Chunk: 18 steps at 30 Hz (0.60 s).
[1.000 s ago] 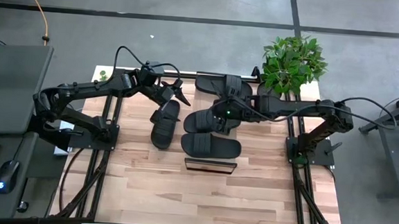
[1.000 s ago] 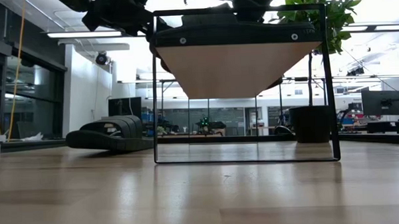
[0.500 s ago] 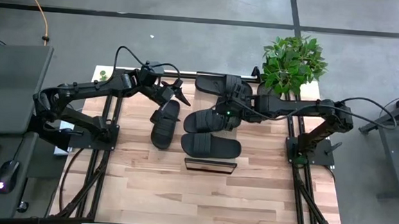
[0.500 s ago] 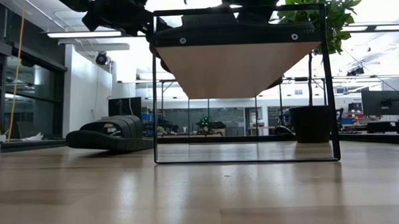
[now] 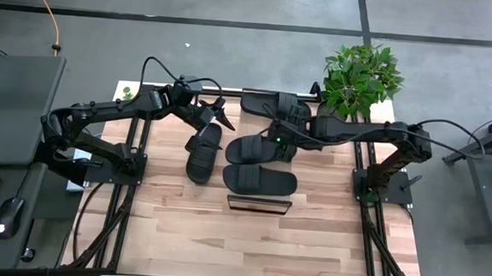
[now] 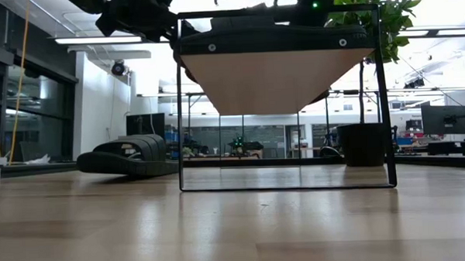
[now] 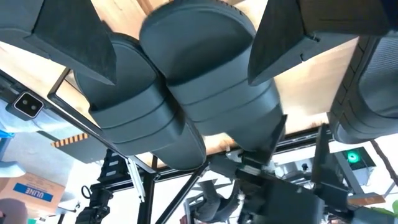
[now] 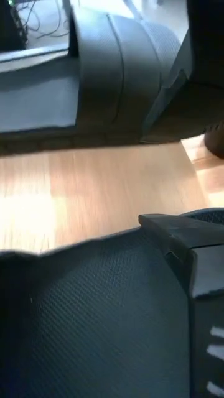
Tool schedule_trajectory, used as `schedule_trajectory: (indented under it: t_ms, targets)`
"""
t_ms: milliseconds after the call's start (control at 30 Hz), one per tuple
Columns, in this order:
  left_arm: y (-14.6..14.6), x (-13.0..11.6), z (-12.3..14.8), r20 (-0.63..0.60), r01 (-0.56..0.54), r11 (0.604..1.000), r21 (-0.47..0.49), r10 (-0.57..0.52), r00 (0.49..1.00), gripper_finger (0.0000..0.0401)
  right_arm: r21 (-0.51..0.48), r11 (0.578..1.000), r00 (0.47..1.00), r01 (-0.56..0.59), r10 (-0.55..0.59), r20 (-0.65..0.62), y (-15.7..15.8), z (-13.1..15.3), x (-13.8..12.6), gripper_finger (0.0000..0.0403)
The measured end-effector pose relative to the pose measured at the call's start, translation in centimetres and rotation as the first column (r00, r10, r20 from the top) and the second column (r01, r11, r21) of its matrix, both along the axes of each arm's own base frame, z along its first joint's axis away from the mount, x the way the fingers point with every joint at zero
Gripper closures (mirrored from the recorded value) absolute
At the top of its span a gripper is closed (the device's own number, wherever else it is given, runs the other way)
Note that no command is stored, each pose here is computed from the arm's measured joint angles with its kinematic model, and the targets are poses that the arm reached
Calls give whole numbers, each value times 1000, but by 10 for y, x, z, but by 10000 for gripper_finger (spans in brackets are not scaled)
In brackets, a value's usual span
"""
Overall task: Pick and place slides into the shelf
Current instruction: Adjust the middle black slipper on the shelf
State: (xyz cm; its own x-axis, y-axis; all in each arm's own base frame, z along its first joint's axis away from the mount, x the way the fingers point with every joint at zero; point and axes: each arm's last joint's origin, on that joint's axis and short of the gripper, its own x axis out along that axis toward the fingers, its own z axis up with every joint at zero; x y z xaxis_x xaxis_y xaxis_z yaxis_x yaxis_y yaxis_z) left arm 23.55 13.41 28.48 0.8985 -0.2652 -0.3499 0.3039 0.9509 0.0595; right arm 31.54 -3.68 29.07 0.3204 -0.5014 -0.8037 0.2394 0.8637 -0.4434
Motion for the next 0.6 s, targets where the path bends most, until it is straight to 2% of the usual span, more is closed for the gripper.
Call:
schedule_trajectory:
  t_ms: [600]
  targets:
    - [1,0,0,-8,-33,999,30,34,999,59,88,990,994,-111,112,-5,12,4,-3,208]
